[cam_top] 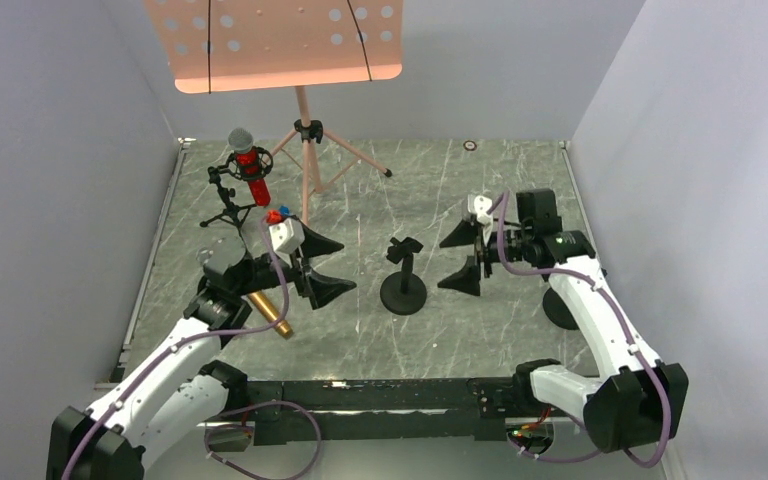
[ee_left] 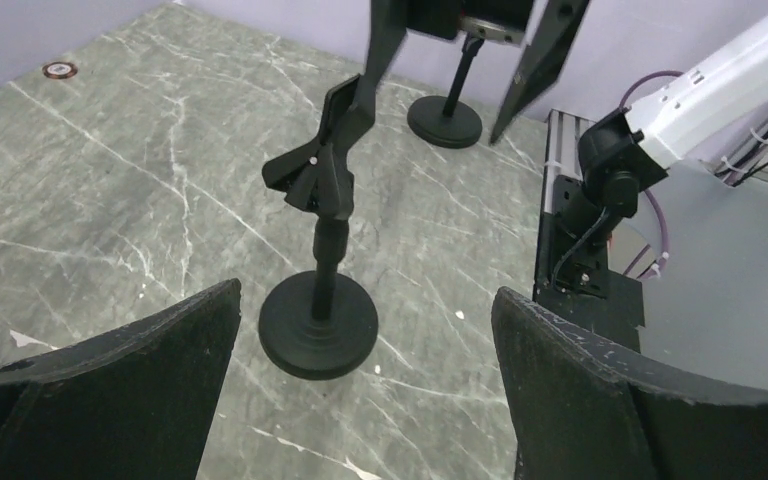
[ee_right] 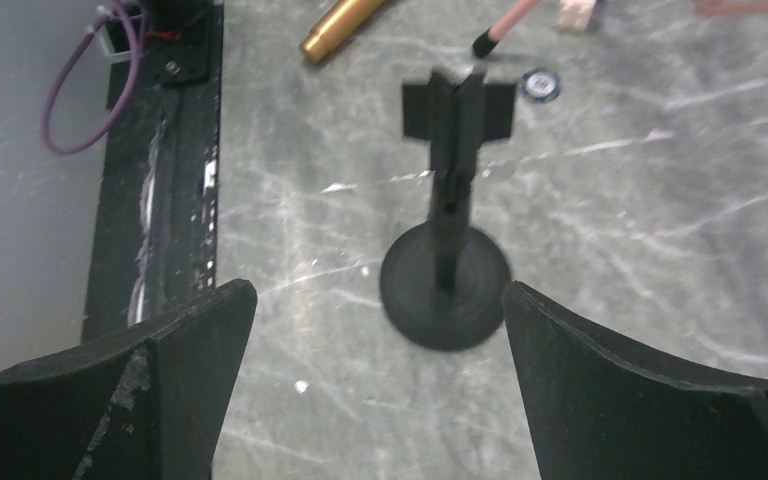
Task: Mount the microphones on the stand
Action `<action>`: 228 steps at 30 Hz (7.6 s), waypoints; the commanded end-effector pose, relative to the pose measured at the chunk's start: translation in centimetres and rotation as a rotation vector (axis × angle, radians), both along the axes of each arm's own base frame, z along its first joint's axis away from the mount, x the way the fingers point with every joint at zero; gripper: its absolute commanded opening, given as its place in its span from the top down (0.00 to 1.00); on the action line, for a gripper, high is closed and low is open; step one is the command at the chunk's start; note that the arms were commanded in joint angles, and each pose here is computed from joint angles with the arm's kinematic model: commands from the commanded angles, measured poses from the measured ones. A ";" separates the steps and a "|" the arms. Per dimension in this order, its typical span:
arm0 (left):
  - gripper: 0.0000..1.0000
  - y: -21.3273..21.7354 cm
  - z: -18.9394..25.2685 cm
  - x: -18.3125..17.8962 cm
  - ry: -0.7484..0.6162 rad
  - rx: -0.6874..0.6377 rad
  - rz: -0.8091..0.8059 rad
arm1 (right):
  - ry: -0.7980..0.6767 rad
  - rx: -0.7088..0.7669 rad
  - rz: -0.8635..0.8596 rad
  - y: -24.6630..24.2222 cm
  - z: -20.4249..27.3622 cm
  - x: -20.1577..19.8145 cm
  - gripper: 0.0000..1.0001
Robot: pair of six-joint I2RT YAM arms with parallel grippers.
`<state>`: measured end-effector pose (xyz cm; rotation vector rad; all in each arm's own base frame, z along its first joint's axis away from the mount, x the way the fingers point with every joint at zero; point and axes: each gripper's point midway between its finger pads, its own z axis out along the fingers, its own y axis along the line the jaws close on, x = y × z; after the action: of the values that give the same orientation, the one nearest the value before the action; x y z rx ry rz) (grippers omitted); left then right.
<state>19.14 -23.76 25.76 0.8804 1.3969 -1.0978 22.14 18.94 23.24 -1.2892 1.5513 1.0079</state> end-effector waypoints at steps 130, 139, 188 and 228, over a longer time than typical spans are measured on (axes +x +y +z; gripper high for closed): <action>0.33 29.4 -21.3 4.3 1.180 0.359 1.765 | -0.170 0.023 -0.011 -1.4 -3.3 2.1 0.06; 0.65 29.6 -22.5 4.3 1.245 0.343 1.736 | -0.189 0.056 0.004 -1.8 -2.3 1.5 0.06; 1.00 25.2 -21.4 3.9 1.128 0.017 1.521 | -0.193 0.086 0.033 -2.3 -2.0 0.7 0.05; 1.00 18.5 -2.7 4.7 0.400 0.034 1.032 | -0.199 0.092 0.069 -2.4 -1.9 0.0 0.03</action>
<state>23.24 0.64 17.81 -0.5273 2.0430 -0.1338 21.97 16.26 19.41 -1.3133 1.4085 0.9687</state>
